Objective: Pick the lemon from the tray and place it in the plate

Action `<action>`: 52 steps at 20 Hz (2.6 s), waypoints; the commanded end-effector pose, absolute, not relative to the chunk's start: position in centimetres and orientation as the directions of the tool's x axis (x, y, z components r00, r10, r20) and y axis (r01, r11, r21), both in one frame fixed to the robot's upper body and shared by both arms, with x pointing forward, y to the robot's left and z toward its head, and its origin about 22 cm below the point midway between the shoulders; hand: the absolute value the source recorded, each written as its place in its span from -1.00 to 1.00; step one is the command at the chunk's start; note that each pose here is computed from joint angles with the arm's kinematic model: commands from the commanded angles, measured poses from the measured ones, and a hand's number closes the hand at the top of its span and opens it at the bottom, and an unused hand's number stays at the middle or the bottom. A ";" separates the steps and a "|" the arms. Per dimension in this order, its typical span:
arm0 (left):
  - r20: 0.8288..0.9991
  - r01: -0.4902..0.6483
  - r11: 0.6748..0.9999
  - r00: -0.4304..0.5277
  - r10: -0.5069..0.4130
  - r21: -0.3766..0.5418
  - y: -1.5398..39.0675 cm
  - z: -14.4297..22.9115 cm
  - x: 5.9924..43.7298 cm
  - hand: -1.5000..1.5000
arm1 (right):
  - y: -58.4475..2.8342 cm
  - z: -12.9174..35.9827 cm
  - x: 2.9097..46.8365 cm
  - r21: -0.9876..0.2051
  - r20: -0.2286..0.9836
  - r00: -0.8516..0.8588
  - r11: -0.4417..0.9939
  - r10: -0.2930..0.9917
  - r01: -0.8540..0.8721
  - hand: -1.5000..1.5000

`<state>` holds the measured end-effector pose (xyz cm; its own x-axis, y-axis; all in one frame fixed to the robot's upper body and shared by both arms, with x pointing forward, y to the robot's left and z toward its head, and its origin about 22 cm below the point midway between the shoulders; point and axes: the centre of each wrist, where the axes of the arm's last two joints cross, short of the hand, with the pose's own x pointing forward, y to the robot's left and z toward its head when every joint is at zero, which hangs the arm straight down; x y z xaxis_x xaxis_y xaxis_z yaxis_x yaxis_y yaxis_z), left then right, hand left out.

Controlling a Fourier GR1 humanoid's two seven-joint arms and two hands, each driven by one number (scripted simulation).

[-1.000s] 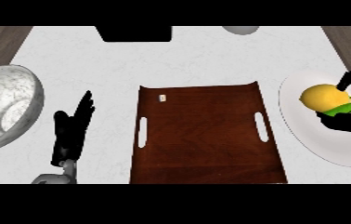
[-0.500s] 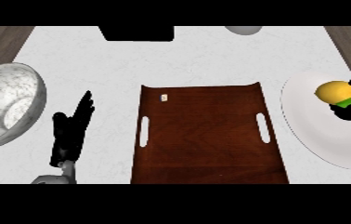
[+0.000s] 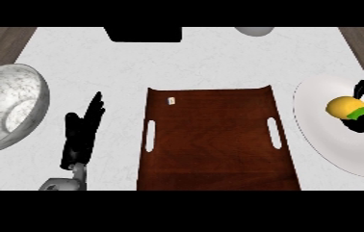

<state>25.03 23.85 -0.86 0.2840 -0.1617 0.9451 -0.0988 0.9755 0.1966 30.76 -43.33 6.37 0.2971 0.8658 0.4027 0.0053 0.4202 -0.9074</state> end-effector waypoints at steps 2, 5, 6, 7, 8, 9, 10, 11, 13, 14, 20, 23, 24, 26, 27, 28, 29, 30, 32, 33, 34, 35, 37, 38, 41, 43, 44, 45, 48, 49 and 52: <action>0.942 -0.109 0.971 0.285 -0.177 0.215 25.6 -0.6 25.3 0.00 | -45.9 2.9 29.5 -0.872 0.402 0.333 0.468 0.853 -0.147 -1.00; 0.947 -0.116 0.972 0.276 -0.166 0.204 24.7 -0.8 23.8 0.00 | -46.3 4.0 30.0 -0.858 0.440 0.229 0.482 0.868 -0.179 -1.00; 0.947 -0.111 0.974 0.277 -0.161 0.198 25.3 -1.7 23.8 0.00 | -47.6 3.6 29.7 -0.857 0.459 0.204 0.492 0.865 -0.155 -1.00; 0.946 -0.122 0.972 0.280 -0.163 0.203 25.2 -0.4 24.9 0.00 | -47.7 5.0 30.2 -0.837 0.505 0.166 0.528 0.847 -0.146 -1.00; 0.945 -0.098 0.980 0.294 -0.140 0.176 24.6 -0.3 24.4 0.00 | -46.8 3.6 30.1 -0.815 0.559 0.143 0.573 0.817 -0.090 -1.00; 0.943 -0.124 0.970 0.286 -0.168 0.211 24.4 -1.2 24.6 0.00 | -46.5 4.8 30.6 -0.778 0.622 0.080 0.626 0.779 -0.055 -1.00; 0.944 -0.107 0.972 0.282 -0.174 0.211 25.4 -1.4 24.5 0.00 | -46.9 4.5 30.7 -0.741 0.670 0.050 0.671 0.741 -0.013 -1.00; 0.947 -0.131 0.972 0.285 -0.150 0.193 25.3 -0.8 25.1 0.00 | -46.3 4.6 30.9 -0.668 0.744 0.006 0.743 0.668 0.041 -1.00; 0.941 -0.123 0.971 0.298 -0.159 0.203 25.4 -0.9 24.7 0.00 | -47.0 5.0 30.8 -0.537 0.838 -0.046 0.837 0.543 0.101 -1.00; 0.944 -0.112 0.975 0.293 -0.152 0.192 25.5 -2.3 23.5 0.00 | -48.4 5.9 30.3 -0.481 0.867 -0.070 0.866 0.493 0.139 -1.00; 0.947 -0.106 0.976 0.280 -0.156 0.192 23.6 -0.2 26.2 0.00 | -53.7 6.3 26.4 -0.320 0.939 -0.081 0.936 0.334 0.147 -1.00; 0.945 -0.107 0.975 0.287 -0.156 0.193 25.2 -0.3 25.7 0.00 | -53.8 5.1 26.1 -0.296 0.948 -0.087 0.948 0.306 0.116 -1.00; 0.943 -0.108 0.974 0.290 -0.163 0.201 25.4 0.1 24.6 0.00 | -54.3 4.8 25.3 -0.295 0.950 -0.076 0.950 0.303 0.098 -1.00; 0.946 -0.108 0.977 0.286 -0.149 0.187 25.1 -0.1 24.6 0.00 | -54.8 4.1 24.5 -0.285 0.951 -0.098 0.955 0.292 0.084 -1.00; 0.944 -0.097 0.972 0.276 -0.181 0.215 23.4 -1.8 24.3 0.00 | -52.3 2.3 26.2 -0.268 0.953 -0.118 0.959 0.278 0.098 -1.00; 0.946 -0.111 0.974 0.283 -0.162 0.199 25.9 -1.1 24.3 0.00 | -54.8 3.9 24.3 -0.280 0.947 -0.133 0.955 0.292 0.102 -1.00; 0.947 -0.110 0.975 0.279 -0.158 0.195 24.8 -1.8 25.4 0.00 | -54.2 3.5 25.0 -0.278 0.949 -0.127 0.956 0.288 0.094 -1.00; 0.948 -0.111 0.975 0.278 -0.154 0.191 24.4 -0.4 25.5 0.00 | -52.6 3.1 26.6 -0.291 0.946 -0.125 0.954 0.298 0.072 -1.00; 0.945 -0.111 0.974 0.285 -0.158 0.196 27.1 0.0 25.1 0.00 | -53.3 2.2 24.9 -0.283 0.946 -0.143 0.956 0.291 0.075 -1.00; 0.946 -0.117 0.972 0.280 -0.166 0.205 25.7 -1.0 25.7 0.00 | -52.4 1.5 25.5 -0.298 0.942 -0.132 0.951 0.307 0.088 -1.00; 0.947 -0.097 0.977 0.280 -0.155 0.188 23.1 -0.5 24.2 0.00 | -52.4 1.1 25.3 -0.290 0.945 -0.130 0.953 0.299 0.090 -1.00; 0.945 -0.115 0.971 0.276 -0.174 0.212 27.4 0.8 25.2 0.00 | -52.7 1.7 25.3 -0.325 0.933 -0.129 0.941 0.336 0.097 -1.00; 0.948 -0.101 0.976 0.276 -0.160 0.195 24.7 -0.5 24.7 0.00 | -52.3 1.8 26.1 -0.334 0.930 -0.115 0.934 0.348 0.125 -1.00; 0.943 -0.099 0.973 0.284 -0.171 0.206 26.2 -1.9 23.2 0.00 | -52.6 2.5 26.3 -0.339 0.930 -0.105 0.932 0.353 0.126 -1.00; 0.947 -0.085 0.977 0.275 -0.165 0.194 23.8 -0.4 26.4 0.00 | -51.5 0.6 26.5 -0.376 0.918 -0.077 0.915 0.390 0.147 -1.00; 0.945 -0.109 0.975 0.290 -0.154 0.193 23.5 0.2 25.7 0.00 | -53.2 1.1 25.0 -0.385 0.917 -0.051 0.912 0.395 0.138 -1.00; 0.947 -0.088 0.974 0.266 -0.177 0.207 26.1 0.1 24.4 0.00 | -53.4 1.4 25.3 -0.380 0.918 -0.057 0.911 0.392 0.160 -1.00; 0.944 -0.084 0.978 0.288 -0.162 0.193 24.8 -1.2 26.4 0.00 | -52.4 2.0 27.0 -0.379 0.919 -0.052 0.911 0.392 0.162 -1.00; 0.946 -0.113 0.971 0.272 -0.176 0.213 25.3 -2.2 24.5 0.00 | -52.1 -0.3 25.3 -0.396 0.913 -0.032 0.904 0.406 0.165 -1.00; 0.948 -0.100 0.977 0.277 -0.156 0.190 23.1 -0.7 25.8 0.00 | -53.1 1.2 25.3 -0.409 0.906 -0.041 0.897 0.421 0.168 -1.00; 0.946 -0.092 0.978 0.285 -0.152 0.185 23.1 -1.6 24.0 0.00 | -54.8 1.4 23.4 -0.456 0.885 -0.009 0.870 0.465 0.188 -1.00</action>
